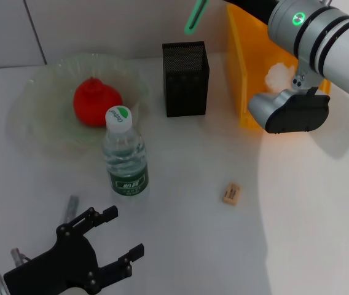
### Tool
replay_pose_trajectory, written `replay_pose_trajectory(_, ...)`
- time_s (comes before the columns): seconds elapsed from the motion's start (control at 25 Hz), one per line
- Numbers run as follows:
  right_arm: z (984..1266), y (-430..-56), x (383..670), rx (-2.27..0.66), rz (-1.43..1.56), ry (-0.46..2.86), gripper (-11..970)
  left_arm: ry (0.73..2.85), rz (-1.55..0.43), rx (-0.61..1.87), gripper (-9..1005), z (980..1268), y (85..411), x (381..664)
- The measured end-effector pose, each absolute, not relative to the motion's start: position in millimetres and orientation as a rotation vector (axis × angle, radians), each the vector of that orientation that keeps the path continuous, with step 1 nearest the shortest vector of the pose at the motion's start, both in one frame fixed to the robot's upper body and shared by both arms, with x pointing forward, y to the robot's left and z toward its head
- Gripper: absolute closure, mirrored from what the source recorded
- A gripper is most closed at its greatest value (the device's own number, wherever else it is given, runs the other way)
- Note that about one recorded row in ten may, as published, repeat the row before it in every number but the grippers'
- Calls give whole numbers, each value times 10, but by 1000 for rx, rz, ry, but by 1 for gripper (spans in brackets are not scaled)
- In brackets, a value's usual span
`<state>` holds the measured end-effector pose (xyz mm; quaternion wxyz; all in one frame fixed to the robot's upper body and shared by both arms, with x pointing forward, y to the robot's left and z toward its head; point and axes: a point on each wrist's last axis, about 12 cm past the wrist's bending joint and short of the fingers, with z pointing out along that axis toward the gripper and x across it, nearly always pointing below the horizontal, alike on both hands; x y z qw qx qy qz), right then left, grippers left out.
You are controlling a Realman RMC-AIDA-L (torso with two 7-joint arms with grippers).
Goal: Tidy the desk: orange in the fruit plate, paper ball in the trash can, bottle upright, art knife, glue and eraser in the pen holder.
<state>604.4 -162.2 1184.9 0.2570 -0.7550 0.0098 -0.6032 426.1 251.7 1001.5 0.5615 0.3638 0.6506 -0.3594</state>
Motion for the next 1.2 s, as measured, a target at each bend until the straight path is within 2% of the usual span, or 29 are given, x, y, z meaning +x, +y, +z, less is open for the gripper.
replay_pose_trajectory(0.48, 11561, -1515, 6074, -2059, -1681, -124, 733, 1537, -860, 862, 183, 10003, 2516, 4233)
replay_pose_trajectory(1.2, 11402, -1596, 6181, -2082, -1735, -165, 726, 1545, -865, 853, 183, 9991, 2519, 4214)
